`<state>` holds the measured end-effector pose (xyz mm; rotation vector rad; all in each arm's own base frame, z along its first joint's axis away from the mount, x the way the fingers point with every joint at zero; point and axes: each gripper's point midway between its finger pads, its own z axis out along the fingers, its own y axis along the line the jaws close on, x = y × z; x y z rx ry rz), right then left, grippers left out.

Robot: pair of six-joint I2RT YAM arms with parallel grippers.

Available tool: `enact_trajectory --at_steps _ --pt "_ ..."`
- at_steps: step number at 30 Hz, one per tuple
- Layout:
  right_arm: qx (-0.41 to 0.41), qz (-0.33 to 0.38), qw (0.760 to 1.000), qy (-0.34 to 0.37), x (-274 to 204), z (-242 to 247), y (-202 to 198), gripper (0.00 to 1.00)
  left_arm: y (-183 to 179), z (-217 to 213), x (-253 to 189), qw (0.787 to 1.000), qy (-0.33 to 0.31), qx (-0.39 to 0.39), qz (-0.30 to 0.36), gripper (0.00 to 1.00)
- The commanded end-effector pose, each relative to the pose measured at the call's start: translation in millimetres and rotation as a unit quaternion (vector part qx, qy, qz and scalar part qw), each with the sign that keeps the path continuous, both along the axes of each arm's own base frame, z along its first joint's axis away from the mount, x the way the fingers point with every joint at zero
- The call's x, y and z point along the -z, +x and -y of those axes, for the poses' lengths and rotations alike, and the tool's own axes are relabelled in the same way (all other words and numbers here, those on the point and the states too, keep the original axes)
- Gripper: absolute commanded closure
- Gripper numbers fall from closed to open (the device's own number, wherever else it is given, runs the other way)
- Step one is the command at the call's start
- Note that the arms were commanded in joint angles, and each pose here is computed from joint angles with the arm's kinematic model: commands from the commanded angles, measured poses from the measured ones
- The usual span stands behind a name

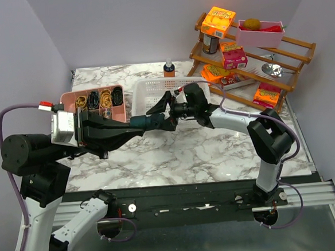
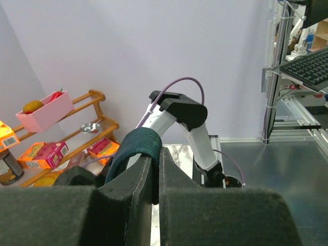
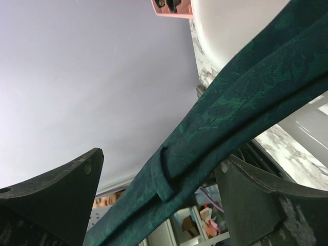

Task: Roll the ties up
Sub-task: Pick up the tie from the bin.

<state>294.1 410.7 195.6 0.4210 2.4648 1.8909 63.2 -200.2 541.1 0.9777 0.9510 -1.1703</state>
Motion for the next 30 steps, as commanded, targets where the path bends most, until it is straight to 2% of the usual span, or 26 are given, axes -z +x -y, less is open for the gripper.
enact_trajectory --at_steps 1,4,6,7,8,10,11,14,19,20,23,24,25,30 --pt "-0.02 -0.018 1.0 0.013 -1 -21 -9 0.06 -18 -5 -1 1.0 -0.006 0.02 0.009 1.0" --pt "-0.024 -0.026 0.999 0.012 6 -27 -14 0.09 -26 -8 -2 1.0 -0.009 0.022 0.016 1.0" --pt "-0.023 -0.027 0.999 0.013 8 -30 -15 0.17 -30 -10 -3 1.0 -0.011 0.023 0.017 1.0" --pt "-0.021 -0.027 0.999 0.012 12 -32 -13 0.18 -35 -12 -4 0.999 -0.013 0.024 0.023 1.0" --pt "-0.019 -0.027 0.999 0.013 12 -33 -12 0.25 -37 -13 -4 0.999 -0.014 0.025 0.021 1.0" --pt "-0.016 -0.019 1.0 0.017 12 -36 -7 0.47 -43 -16 -6 0.999 -0.016 0.027 0.027 1.0" --pt "-0.014 -0.016 1.0 0.018 11 -37 -5 0.64 -46 -17 -6 0.999 -0.017 0.029 0.029 1.0" --pt "-0.01 -0.002 1.0 0.005 10 -41 3 0.65 -55 -20 -9 0.999 -0.02 0.034 0.036 1.0" --pt "0.036 0.061 0.997 -0.031 2 -27 36 0.8 -64 -24 -11 0.998 -0.022 0.035 0.04 1.0" --pt "0.046 0.069 0.996 -0.038 -3 -20 41 0.86 -64 -25 -11 0.998 -0.021 0.035 0.038 1.0" --pt "0.092 0.104 0.988 -0.066 -8 12 70 0.87 -64 -25 -10 0.999 -0.02 0.035 0.035 1.0" --pt "0.115 0.122 0.984 -0.065 -22 31 81 0.88 -63 -24 -8 0.999 -0.018 0.035 0.033 1.0" --pt "0.129 0.141 0.979 -0.073 -27 43 88 0.92 -61 -23 -7 0.999 -0.017 0.034 0.031 1.0" --pt "0.21 0.189 0.953 -0.113 -49 124 105 0.95 -42 -12 5 0.999 -0.014 0.047 0.013 1.0"
